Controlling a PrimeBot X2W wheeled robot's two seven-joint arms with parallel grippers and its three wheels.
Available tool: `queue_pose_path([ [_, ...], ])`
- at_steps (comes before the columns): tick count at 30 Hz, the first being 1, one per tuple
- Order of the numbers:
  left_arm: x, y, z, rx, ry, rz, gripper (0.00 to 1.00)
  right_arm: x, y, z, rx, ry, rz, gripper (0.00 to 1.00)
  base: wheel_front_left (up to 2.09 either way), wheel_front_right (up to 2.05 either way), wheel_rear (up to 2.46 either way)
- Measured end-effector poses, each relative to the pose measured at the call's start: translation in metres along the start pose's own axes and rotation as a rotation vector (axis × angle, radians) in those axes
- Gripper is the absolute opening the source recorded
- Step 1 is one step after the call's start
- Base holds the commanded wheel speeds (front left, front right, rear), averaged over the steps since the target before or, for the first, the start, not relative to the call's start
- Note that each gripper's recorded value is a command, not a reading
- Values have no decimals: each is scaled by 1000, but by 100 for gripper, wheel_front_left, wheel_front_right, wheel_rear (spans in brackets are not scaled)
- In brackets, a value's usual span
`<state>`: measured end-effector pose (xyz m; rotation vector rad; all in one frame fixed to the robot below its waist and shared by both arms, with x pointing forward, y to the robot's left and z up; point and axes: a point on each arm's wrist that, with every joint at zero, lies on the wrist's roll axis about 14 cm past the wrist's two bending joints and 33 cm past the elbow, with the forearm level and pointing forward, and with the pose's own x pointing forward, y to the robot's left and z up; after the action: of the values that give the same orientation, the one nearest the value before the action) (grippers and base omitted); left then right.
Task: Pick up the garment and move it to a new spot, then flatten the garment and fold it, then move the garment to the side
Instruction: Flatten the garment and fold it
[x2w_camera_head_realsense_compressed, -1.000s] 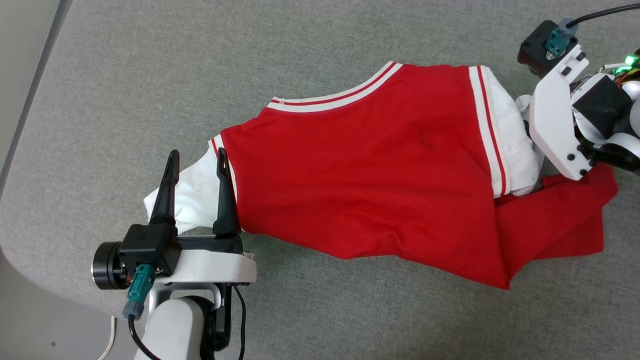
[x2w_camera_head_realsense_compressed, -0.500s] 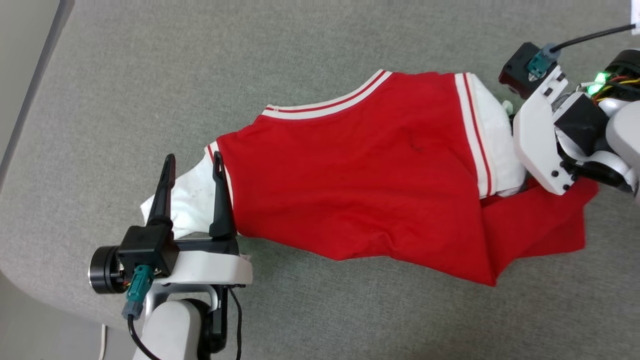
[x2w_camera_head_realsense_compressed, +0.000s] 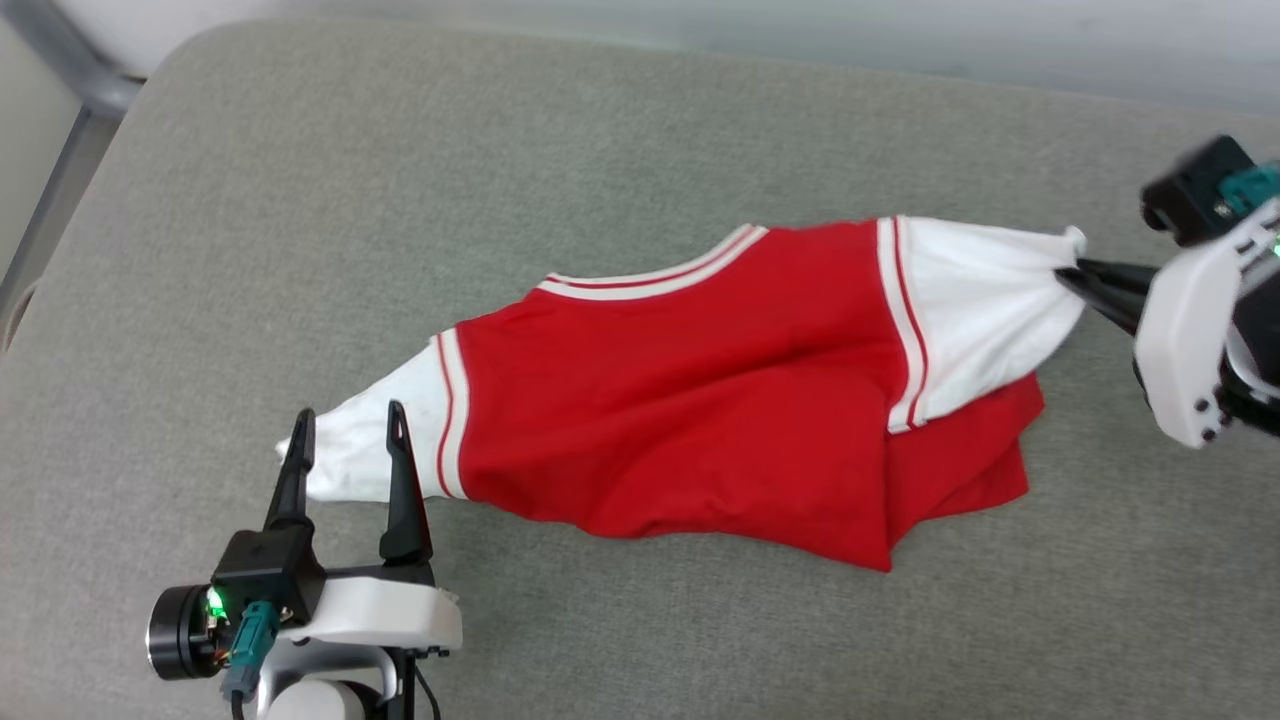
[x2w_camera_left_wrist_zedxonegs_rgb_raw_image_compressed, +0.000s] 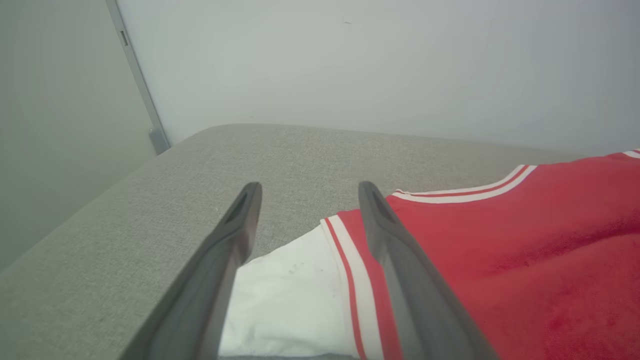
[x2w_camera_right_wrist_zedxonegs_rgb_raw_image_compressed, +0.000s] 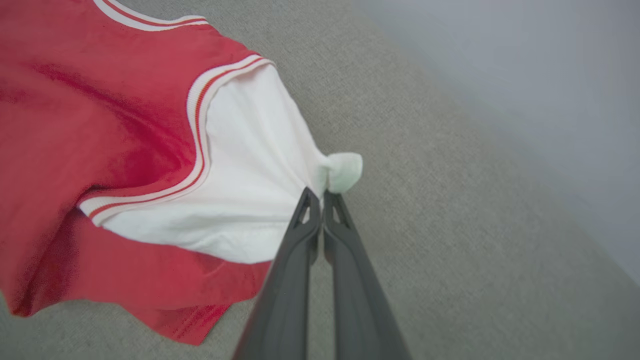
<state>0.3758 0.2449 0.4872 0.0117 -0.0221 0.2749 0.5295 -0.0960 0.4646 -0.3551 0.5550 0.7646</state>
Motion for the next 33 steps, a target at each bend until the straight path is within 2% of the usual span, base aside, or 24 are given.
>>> queue_pose_path([
  [4, -3, -8, 3, -9, -9, -32, 100, -36, -18, -33, 109, 13, -81, 0, 0, 0, 0],
  [9, -2, -23, 7, -20, -23, -87, 100, -76, -34, -97, 239, 103, -195, 0, 0, 0, 0],
  [14, 1, -33, 6, -20, -24, -121, 100, -98, -34, -161, 386, 211, -273, 0, 0, 0, 0],
  [17, 2, -35, 2, -16, -13, -130, 100, -103, -30, -195, 434, 289, -302, 0, 0, 0, 0],
  [22, 1, -34, 1, -11, -11, -132, 100, -99, -24, -202, 494, 264, -320, 0, 0, 0, 0],
  [23, 1, -33, 2, -10, -13, -130, 100, -99, -23, -200, 498, 243, -327, 30, 0, 0, 0],
  [24, 1, -31, 3, -10, -16, -128, 100, -100, -25, -197, 492, 214, -338, 100, 0, 0, 0],
  [33, 8, -29, 21, 11, -71, -171, 100, -124, -59, -132, 403, -195, -491, 100, 0, 0, 0],
])
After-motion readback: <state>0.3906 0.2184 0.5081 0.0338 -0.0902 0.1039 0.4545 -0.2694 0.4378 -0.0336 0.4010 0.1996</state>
